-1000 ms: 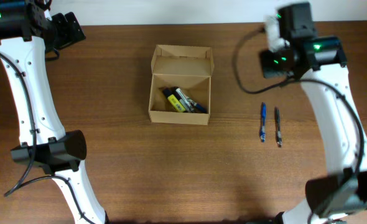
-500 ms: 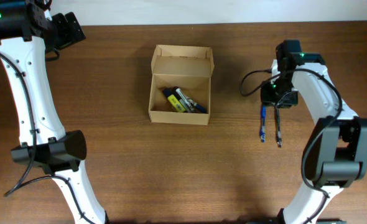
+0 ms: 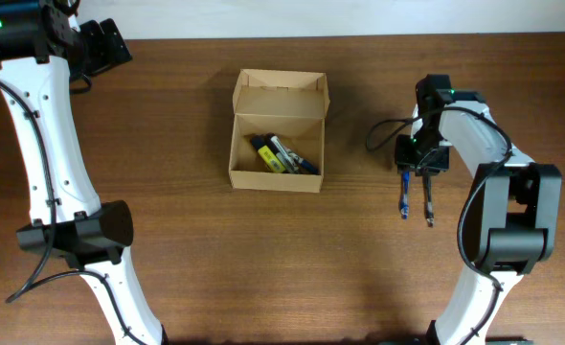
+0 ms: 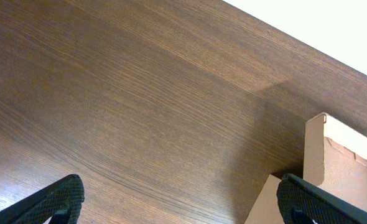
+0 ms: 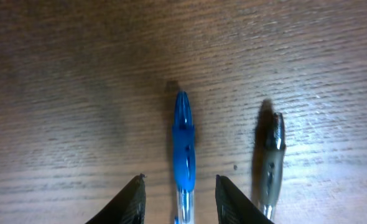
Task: Pack container
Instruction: 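Lower the right gripper over the blue pen, then grasp the blue pen with the right gripper and lift, then carry the blue pen left and drop it into the box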
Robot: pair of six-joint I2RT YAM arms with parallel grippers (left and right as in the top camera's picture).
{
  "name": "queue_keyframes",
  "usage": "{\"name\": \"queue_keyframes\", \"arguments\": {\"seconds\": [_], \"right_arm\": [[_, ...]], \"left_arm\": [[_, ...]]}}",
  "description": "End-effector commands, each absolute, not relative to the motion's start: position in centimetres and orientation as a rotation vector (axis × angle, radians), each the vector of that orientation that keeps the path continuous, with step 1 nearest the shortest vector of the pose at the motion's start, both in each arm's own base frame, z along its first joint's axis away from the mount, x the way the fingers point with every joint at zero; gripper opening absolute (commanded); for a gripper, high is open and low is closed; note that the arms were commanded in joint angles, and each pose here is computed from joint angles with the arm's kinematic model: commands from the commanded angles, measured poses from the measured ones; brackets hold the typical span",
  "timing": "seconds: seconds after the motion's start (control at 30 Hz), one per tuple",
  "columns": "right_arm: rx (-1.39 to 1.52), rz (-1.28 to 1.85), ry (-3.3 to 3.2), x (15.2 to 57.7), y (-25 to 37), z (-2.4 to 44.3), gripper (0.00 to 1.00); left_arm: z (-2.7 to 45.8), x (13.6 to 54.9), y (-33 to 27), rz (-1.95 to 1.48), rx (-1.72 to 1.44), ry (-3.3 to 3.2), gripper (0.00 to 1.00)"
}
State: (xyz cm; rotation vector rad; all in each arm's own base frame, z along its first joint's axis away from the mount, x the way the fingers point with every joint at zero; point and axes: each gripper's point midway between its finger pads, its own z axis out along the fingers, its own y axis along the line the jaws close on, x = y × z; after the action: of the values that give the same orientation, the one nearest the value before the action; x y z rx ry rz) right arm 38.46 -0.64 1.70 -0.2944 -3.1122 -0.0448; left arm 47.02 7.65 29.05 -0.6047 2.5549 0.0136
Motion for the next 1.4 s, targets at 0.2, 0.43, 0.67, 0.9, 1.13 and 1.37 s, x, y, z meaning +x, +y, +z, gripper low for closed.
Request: {"name": "queue_keyframes", "arguments": {"seconds": [0.2, 0.43, 0.67, 0.9, 1.13, 1.37], "right_arm": [[-0.314, -0.059, -3.08, 36.7, -0.3, -1.4, 0.36], [-0.313, -0.059, -3.081, 36.6, -0.3, -1.8, 0.04], [-0.315, -0.084, -3.119, 37.8, -0.2, -0.8, 0.04], [-0.175, -0.417, -3.259, 42.8, 3.2, 8.7, 0.04], [0.442, -0.485, -3.488, 45.6, 7.7, 22.8, 0.04], [1.491, -0.411, -3.329, 43.3, 16.7, 27.8, 0.04]], "left_arm": [[29.6, 47.0, 7.7, 0.004, -0.59, 2.541, 1.0], [29.6, 47.0, 7.7, 0.004, -0.59, 2.541, 1.0], [29.6, 47.0, 7.7, 0.004, -0.59, 2.541, 1.0], [29.6, 47.0, 7.7, 0.004, -0.59, 2.541, 1.0], [29.6, 47.0, 7.7, 0.004, -0.59, 2.541, 1.0], [29.6, 47.0, 7.7, 0.004, -0.59, 2.541, 1.0]]}}
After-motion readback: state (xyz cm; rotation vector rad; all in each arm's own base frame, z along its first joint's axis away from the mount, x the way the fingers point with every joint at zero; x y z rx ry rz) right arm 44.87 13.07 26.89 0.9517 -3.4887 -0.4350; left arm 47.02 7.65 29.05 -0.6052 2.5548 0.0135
